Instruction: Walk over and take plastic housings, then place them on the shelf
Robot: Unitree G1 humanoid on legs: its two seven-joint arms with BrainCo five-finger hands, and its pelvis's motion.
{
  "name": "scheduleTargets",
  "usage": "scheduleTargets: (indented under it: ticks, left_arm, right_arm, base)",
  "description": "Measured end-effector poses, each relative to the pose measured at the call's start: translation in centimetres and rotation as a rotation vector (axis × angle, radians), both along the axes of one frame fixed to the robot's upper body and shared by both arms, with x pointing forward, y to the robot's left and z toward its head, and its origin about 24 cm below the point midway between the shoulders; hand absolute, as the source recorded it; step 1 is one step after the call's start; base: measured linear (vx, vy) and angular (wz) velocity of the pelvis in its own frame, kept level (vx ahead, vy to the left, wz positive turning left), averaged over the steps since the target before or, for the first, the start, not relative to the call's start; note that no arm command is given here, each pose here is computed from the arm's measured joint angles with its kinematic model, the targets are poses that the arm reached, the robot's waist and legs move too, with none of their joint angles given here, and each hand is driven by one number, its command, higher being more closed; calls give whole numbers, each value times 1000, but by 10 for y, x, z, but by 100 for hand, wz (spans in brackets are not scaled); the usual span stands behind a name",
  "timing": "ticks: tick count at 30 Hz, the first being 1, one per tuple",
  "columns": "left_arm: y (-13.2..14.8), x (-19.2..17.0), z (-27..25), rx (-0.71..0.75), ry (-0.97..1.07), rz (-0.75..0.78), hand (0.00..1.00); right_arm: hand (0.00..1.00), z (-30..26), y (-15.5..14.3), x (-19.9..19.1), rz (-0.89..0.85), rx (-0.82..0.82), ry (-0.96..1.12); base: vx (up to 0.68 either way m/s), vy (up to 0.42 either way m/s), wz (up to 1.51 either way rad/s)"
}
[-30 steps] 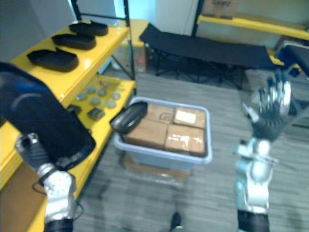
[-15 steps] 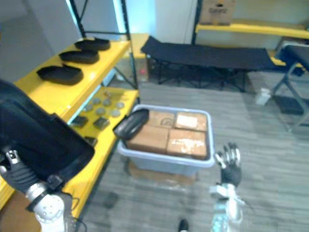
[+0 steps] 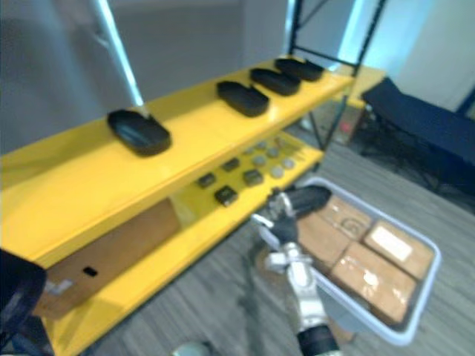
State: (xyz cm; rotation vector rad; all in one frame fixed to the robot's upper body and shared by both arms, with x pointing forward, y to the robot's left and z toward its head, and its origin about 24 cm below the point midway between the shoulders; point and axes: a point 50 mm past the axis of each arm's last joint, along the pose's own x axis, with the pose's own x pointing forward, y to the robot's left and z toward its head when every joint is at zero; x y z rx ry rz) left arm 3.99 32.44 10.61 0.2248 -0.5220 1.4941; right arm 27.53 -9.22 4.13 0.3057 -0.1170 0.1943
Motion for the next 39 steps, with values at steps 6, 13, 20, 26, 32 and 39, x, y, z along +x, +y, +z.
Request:
scheduleTargets:
  ticks: [6,13,20,26,32,39]
  left_arm:
    - [0,-2,2,13,8,-71,100]
    - [-5,23,8,19,-124,-167,100]
    - [-10,37,7,-4,-179,-189,100]
    - [-9,29,6,4,-153,-79,100]
    - [3,1,5,65,-33,65,100]
    - [3,1,24,129,-66,-101,100]
  right_arm:
    - [0,-6,-8,0,-23,-73,54]
    - [0,11,-31,8,-87,-125,-6]
    - [0,10,-38,7,-118,-129,-4]
    - [0,17,-38,6,-43,-138,-64]
    - [0,24,-16,8,72,-193,-118]
    - [0,12,-29,2,-28,-230,-64]
  base:
    - [-10,37,-1]
    - [-38,60,-11]
    - [-43,6,-4]
    - [20,-31,28]
    - [57,-36,68]
    - [34,41,108]
